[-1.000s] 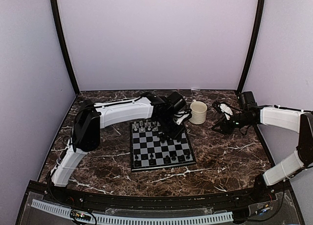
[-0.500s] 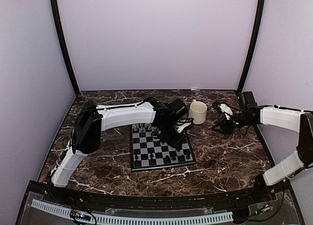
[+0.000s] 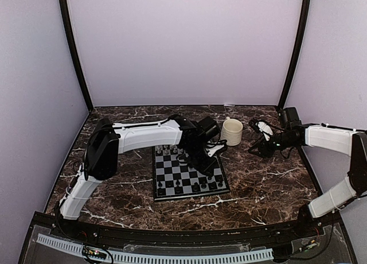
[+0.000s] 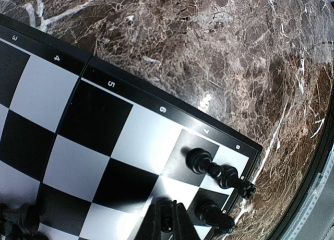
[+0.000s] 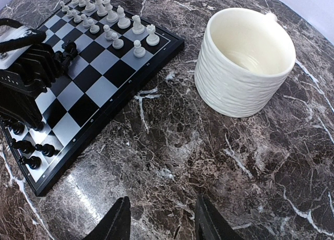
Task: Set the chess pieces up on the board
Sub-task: Place the pawn at g7, then pick up the pawn from the chessboard.
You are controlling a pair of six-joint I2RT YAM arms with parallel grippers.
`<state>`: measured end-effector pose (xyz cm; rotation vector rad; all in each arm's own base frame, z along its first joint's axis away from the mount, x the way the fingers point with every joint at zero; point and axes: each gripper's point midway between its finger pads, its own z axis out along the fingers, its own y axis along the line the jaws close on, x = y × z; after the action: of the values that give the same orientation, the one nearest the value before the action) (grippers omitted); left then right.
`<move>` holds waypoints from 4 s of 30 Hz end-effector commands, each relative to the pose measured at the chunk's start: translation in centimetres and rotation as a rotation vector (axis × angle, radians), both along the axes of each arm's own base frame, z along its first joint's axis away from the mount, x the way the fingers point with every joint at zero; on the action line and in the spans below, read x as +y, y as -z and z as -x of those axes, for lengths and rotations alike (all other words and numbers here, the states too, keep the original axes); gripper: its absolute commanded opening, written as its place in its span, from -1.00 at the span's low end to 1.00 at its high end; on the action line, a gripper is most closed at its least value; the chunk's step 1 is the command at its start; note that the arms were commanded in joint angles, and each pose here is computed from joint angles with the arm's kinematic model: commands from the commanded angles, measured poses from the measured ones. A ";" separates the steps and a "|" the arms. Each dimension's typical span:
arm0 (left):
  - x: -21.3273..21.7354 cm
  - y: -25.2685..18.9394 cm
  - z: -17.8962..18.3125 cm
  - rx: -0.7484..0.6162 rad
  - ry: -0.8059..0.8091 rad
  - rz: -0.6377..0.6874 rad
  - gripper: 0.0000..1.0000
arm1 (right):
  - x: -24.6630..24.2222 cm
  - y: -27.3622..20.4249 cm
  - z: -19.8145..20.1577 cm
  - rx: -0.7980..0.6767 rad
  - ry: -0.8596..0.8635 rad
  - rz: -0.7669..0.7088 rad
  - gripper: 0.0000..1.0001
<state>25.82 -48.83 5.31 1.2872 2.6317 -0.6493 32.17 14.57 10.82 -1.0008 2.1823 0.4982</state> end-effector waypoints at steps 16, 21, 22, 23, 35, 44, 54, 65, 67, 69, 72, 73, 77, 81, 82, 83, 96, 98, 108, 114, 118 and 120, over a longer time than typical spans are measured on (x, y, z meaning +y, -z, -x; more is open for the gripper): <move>0.1 -2.3 0.9 0.014 0.003 0.033 -0.75 | -0.1 0.0 0.0 -0.009 -0.002 -0.001 -0.14; 0.0 -2.4 0.9 0.022 -0.001 0.041 -0.74 | -0.1 0.0 0.0 -0.009 -0.002 -0.003 -0.14; 0.0 -2.3 0.9 0.022 -0.002 0.041 -0.74 | -0.1 0.0 0.0 -0.009 -0.002 -0.003 -0.14; -0.1 -2.3 0.9 0.022 -0.002 0.042 -0.74 | -0.1 0.0 0.0 -0.010 -0.002 -0.003 -0.14; -0.1 -2.7 0.7 0.014 -0.007 0.045 -0.52 | -0.1 0.0 0.0 -0.010 -0.002 -0.001 -0.14; -1.1 -7.2 -0.2 -0.048 -0.005 0.120 -0.31 | -0.1 0.0 0.0 -0.009 -0.001 0.000 -0.14; 2.5 -10.1 -5.2 -0.262 -0.131 0.037 -0.33 | -0.1 0.1 0.0 -0.009 -0.003 0.001 -0.14; 7.4 -7.3 -8.7 -0.281 -0.282 -0.110 -0.44 | -0.2 0.2 0.0 -0.006 -0.001 0.005 -0.14; 7.4 -6.9 -8.5 -0.267 -0.278 -0.112 -0.44 | -0.2 0.3 0.0 -0.006 0.000 0.006 -0.14; 7.5 -6.4 -8.2 -0.255 -0.273 -0.119 -0.36 | -0.2 0.4 0.0 -0.004 0.001 0.007 -0.14; 7.8 -5.6 -7.8 -0.233 -0.266 -0.132 -0.29 | -0.2 0.4 0.0 -0.003 0.000 0.006 -0.14; 7.8 -5.4 -7.7 -0.227 -0.264 -0.134 -0.28 | -0.2 0.5 0.0 0.001 0.000 0.007 -0.14; 7.7 -4.5 -7.0 -0.186 -0.248 -0.137 -0.31 | -0.2 0.5 -0.1 0.002 0.000 0.007 -0.14; 7.6 -3.8 -6.6 -0.156 -0.239 -0.138 -0.34 | -0.2 0.5 0.0 0.001 0.000 0.007 -0.14; 7.5 -3.7 -6.4 -0.146 -0.233 -0.136 -0.34 | -0.2 0.5 -0.1 0.001 0.001 0.008 -0.14; 7.4 -3.5 -6.3 -0.140 -0.232 -0.138 -0.35 | -0.2 0.5 -0.1 0.002 0.001 0.009 -0.14; 7.5 -1.8 -5.6 -0.091 -0.221 -0.157 -0.47 | -0.2 0.5 0.0 0.002 0.000 0.007 -0.14; 7.5 -1.6 -5.5 -0.088 -0.220 -0.158 -0.50 | -0.2 0.4 0.0 0.000 -0.001 0.007 -0.14; 7.8 -0.5 -5.5 -0.080 -0.217 -0.187 -0.54 | -0.2 0.5 0.0 0.001 -0.001 0.008 -0.14; 7.6 -0.2 -5.3 -0.066 -0.211 -0.181 -0.58 | -0.2 0.6 0.0 0.005 -0.001 0.009 -0.14; 7.6 -0.1 -5.1 -0.056 -0.209 -0.181 -0.61 | -0.2 0.6 0.0 0.006 -0.001 0.009 -0.14; 7.5 -0.1 -5.0 -0.051 -0.207 -0.181 -0.62 | -0.1 0.6 0.0 0.005 -0.003 0.008 -0.14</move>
<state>31.93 -41.72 5.96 1.0123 2.7382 -0.3495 32.16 14.55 10.55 -1.0025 2.1895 0.4994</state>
